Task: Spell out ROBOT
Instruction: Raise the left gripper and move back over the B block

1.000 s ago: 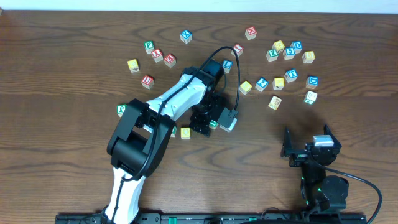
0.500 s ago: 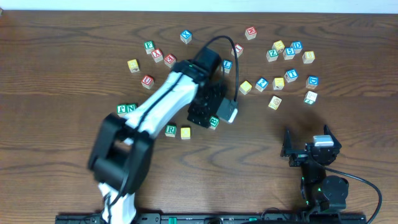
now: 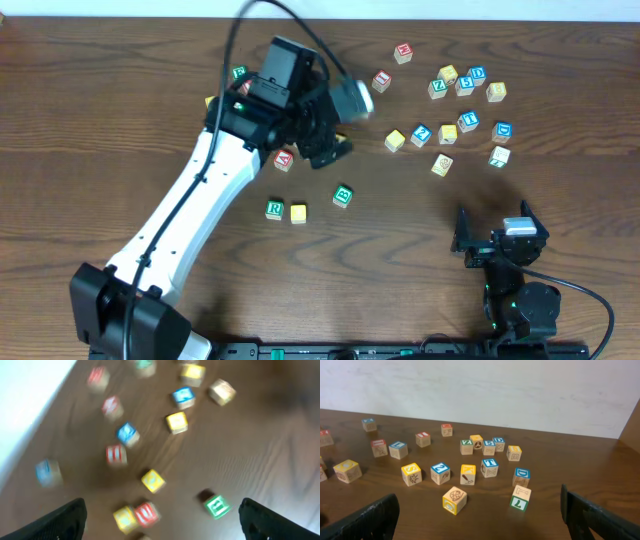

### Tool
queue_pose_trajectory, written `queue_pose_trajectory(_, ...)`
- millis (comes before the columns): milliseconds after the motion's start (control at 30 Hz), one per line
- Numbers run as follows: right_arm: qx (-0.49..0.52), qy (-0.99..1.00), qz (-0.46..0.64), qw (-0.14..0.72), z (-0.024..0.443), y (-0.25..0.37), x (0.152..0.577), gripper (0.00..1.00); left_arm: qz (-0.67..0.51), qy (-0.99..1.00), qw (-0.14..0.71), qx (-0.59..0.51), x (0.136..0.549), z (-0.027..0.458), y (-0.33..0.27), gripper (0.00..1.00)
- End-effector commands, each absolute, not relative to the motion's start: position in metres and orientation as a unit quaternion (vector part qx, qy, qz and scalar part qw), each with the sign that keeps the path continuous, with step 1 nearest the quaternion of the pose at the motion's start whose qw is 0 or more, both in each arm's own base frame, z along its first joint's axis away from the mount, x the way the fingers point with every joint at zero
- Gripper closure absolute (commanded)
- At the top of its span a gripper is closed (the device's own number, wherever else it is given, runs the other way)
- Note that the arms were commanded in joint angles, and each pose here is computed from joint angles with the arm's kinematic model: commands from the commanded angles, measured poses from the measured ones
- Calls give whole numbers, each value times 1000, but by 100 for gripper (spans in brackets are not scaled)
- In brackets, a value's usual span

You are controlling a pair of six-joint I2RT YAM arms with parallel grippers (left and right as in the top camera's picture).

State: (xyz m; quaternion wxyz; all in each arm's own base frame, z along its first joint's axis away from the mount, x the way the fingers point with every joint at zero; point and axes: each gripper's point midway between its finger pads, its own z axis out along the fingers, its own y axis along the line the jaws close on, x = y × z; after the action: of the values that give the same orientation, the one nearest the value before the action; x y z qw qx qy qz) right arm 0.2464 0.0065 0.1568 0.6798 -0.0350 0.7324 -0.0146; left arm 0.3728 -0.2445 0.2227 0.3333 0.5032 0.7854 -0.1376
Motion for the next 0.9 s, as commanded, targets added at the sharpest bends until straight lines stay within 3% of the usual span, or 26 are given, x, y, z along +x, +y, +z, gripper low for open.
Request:
queue_pose_trajectory(0,-26,733,-17,679,156,3,246,1,-151,941,282,111,393,214,-206,5)
queue_pose_trajectory(67,-27,733,-17,679,156,3,246,1,-125,956,265,-20,392,206,-185,5)
queue_pose_trajectory(133,-27,733,-17,679,156,3,246,1,-134,957,248,-64,388,203,-184,5)
queue_pose_trajectory(533,-27,733,-17,679,156,3,246,1,-156,957,238,-54,385,203,-192,2)
queue_pose_trajectory(633,-27,733,-17,679,156,3,246,1,-166,953,233,-99,385,204,-192,2)
queue_pose_trajectory(667,-26,733,-17,679,156,3,246,1,-167,952,229,-115,384,203,-191,5)
queue_pose_trajectory(767,-27,733,-17,679,156,3,246,1,-152,943,204,-214,377,195,-178,31)
queue_pose_trajectory(867,-27,733,-17,679,156,3,246,1,-118,922,173,-327,361,185,-160,30)
